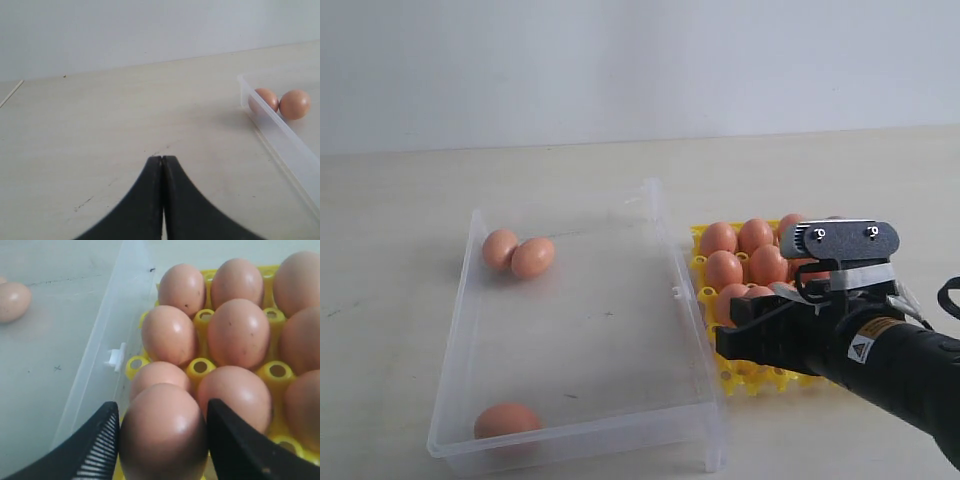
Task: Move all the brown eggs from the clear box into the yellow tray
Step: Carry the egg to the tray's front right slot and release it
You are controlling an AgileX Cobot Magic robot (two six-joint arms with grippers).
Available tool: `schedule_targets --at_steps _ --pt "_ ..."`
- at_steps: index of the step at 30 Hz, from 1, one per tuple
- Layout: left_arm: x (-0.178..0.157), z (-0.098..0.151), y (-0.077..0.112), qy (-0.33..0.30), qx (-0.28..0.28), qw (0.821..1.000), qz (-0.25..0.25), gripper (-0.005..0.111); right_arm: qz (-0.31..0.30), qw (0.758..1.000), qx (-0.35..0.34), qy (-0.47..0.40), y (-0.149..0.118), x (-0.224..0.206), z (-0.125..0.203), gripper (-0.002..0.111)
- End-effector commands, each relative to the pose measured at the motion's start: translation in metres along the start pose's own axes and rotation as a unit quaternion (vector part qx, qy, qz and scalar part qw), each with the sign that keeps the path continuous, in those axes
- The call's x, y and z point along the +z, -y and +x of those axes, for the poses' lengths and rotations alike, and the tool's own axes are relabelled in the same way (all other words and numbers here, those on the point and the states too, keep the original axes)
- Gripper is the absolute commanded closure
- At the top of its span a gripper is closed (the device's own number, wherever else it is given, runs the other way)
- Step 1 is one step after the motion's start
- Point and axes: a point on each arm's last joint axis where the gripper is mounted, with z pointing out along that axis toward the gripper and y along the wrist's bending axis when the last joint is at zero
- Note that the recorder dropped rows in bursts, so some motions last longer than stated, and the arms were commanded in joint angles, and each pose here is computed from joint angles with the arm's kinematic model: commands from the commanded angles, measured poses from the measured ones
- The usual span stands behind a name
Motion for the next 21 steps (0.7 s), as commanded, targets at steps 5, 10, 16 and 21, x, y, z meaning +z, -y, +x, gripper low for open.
schedule_targets --at_steps 5,10,16,21 --pt "0.0 -0.002 0.0 0.008 -0.001 1.0 0.0 0.107 -0.012 1.0 0.0 0.009 -0.005 0.01 -0.004 0.108" --pt "0.0 -0.002 0.0 0.008 -0.001 1.0 0.0 0.107 -0.019 1.0 0.007 0.006 -0.006 0.011 -0.004 0.108" --pt "0.0 -0.002 0.0 0.008 -0.001 1.0 0.0 0.107 -0.036 0.999 0.006 0.0 -0.013 0.01 -0.001 0.108" --pt "0.0 -0.002 0.0 0.008 -0.001 1.0 0.0 0.107 -0.046 0.999 0.0 -0.003 -0.02 0.008 0.001 0.108"
